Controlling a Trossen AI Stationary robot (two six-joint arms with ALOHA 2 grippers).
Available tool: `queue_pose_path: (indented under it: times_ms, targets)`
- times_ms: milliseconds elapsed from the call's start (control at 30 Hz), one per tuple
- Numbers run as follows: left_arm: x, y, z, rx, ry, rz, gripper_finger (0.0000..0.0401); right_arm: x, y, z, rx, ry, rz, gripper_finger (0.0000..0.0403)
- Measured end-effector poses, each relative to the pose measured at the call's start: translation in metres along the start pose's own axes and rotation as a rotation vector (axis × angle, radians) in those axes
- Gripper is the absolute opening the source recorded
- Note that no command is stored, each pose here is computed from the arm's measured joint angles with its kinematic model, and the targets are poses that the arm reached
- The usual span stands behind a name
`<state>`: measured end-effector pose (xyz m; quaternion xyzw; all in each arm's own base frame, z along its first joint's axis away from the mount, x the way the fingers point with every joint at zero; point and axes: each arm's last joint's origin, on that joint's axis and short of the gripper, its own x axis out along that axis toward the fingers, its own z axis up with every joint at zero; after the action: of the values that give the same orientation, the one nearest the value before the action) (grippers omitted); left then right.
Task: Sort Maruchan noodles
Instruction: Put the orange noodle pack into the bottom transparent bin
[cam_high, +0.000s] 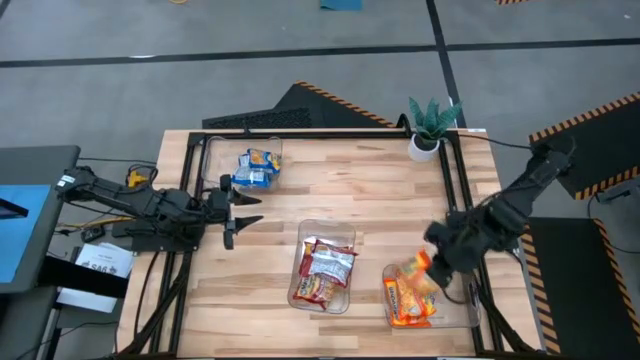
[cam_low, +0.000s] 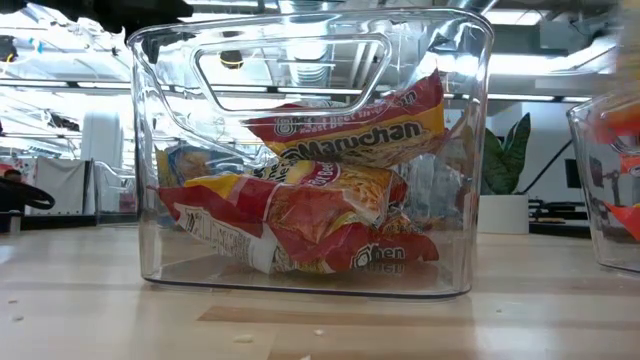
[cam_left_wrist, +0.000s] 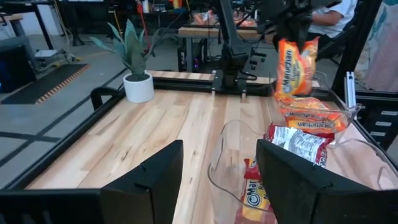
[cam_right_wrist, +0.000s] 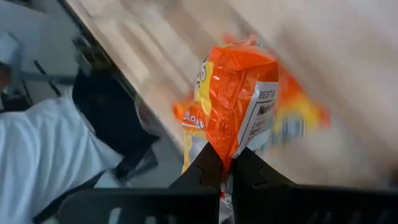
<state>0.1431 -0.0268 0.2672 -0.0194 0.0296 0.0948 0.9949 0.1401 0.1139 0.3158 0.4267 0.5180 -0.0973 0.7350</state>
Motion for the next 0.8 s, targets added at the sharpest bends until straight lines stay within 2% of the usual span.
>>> queue_pose_path:
  times_ms: [100, 233, 433, 600, 800]
  targets:
    - [0.0, 0.0, 0.0, 0.015, -0.002, -0.002, 0.0194, 0.003, -0.002, -0.017, 0.148, 0.093, -0.07, 0.0022]
    - [0.0, 0.0, 0.0, 0.021, -0.002, -0.002, 0.0194, 0.007, -0.012, -0.033, 0.336, 0.143, -0.254, 0.0022]
    - [0.0, 0.0, 0.003, 0.059, -0.028, -0.002, 0.0194, 0.017, -0.014, -0.053, 0.476, 0.213, -0.433, 0.003]
    - [0.0, 0.0, 0.005, 0.063, -0.047, -0.002, 0.0194, 0.028, -0.011, -0.064, 0.518, 0.282, -0.533, 0.0031]
    - [0.0, 0.0, 0.005, 0.11, -0.047, 0.009, 0.0194, 0.038, -0.009, -0.063, 0.494, 0.182, -0.535, 0.0046]
